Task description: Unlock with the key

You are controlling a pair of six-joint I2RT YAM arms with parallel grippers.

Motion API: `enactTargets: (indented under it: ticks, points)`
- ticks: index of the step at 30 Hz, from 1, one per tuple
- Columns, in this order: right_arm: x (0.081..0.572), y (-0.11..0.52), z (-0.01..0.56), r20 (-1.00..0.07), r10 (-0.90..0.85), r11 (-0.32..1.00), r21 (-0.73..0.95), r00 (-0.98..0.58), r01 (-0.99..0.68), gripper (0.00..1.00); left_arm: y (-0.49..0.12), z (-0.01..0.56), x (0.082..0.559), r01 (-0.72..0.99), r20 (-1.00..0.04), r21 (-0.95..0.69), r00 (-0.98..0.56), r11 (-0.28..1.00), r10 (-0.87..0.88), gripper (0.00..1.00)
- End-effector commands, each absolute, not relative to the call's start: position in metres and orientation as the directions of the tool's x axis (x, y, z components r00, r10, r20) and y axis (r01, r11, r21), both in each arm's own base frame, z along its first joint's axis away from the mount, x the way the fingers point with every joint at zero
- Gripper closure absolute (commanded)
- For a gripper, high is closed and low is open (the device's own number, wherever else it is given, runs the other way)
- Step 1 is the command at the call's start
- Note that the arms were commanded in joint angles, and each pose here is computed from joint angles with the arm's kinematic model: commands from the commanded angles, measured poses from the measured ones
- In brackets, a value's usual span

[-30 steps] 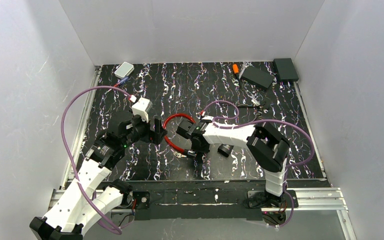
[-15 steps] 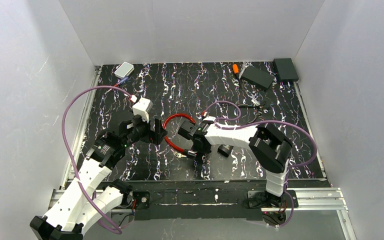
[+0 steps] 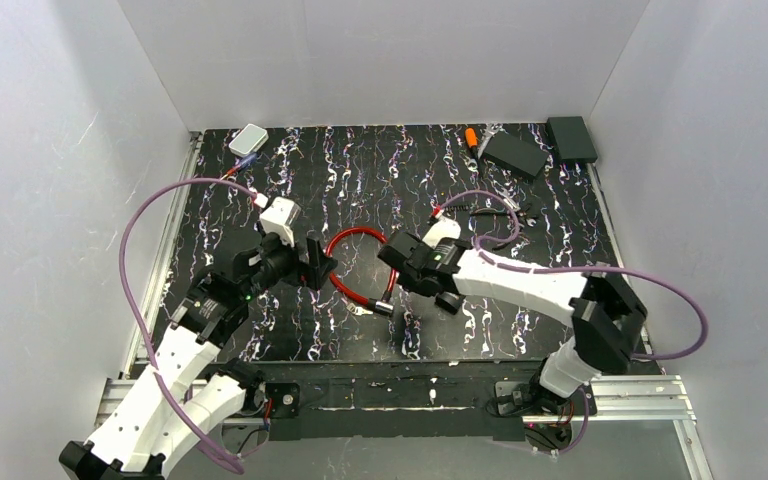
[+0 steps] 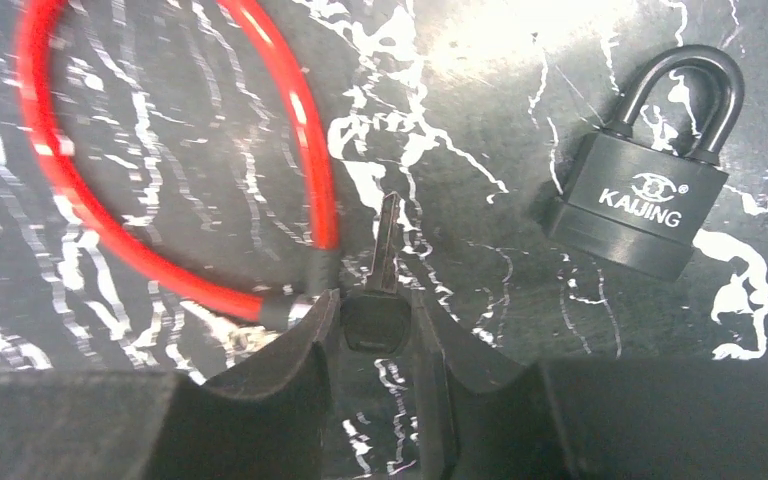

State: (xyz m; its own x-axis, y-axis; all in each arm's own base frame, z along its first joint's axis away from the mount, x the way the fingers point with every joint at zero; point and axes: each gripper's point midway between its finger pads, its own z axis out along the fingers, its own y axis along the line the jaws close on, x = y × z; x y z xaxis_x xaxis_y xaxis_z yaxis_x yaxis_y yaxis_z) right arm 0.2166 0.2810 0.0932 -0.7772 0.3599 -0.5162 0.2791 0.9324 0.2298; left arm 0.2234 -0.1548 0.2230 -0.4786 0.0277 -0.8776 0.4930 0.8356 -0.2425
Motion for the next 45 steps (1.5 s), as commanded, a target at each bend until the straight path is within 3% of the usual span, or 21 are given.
enactTargets:
  ticks: [1, 8, 15, 26, 45]
  points:
    - [0.231, 0.277, 0.134, -0.551, 0.485, 0.871, 0.377, -0.679, 0.316, 0.99, -0.169, 0.246, 0.222, 0.512, -0.890, -0.335, -0.448, 0.791, -0.087, 0.18]
    - [0.231, 0.271, 0.181, -0.497, 0.636, 0.751, 0.574, -0.590, 0.325, 0.99, -0.186, 0.270, 0.210, 0.530, -0.839, -0.527, -0.447, 0.664, -0.309, 0.21]
    - [0.230, 0.270, 0.233, -0.349, 0.787, 0.545, 0.779, -0.509, 0.308, 0.99, -0.199, 0.281, 0.210, 0.534, -0.773, -0.633, -0.481, 0.561, -0.415, 0.27]
    - [0.225, 0.270, 0.259, -0.129, 0.888, 0.334, 0.840, -0.441, 0.427, 0.99, -0.225, 0.295, 0.215, 0.583, -0.743, -0.668, -0.484, 0.462, -0.462, 0.38]
    - [0.216, 0.311, 0.270, 0.032, 0.846, 0.264, 0.842, -0.532, 0.470, 0.99, -0.271, 0.280, 0.221, 0.616, -0.781, -0.624, -0.490, 0.480, -0.386, 0.47]
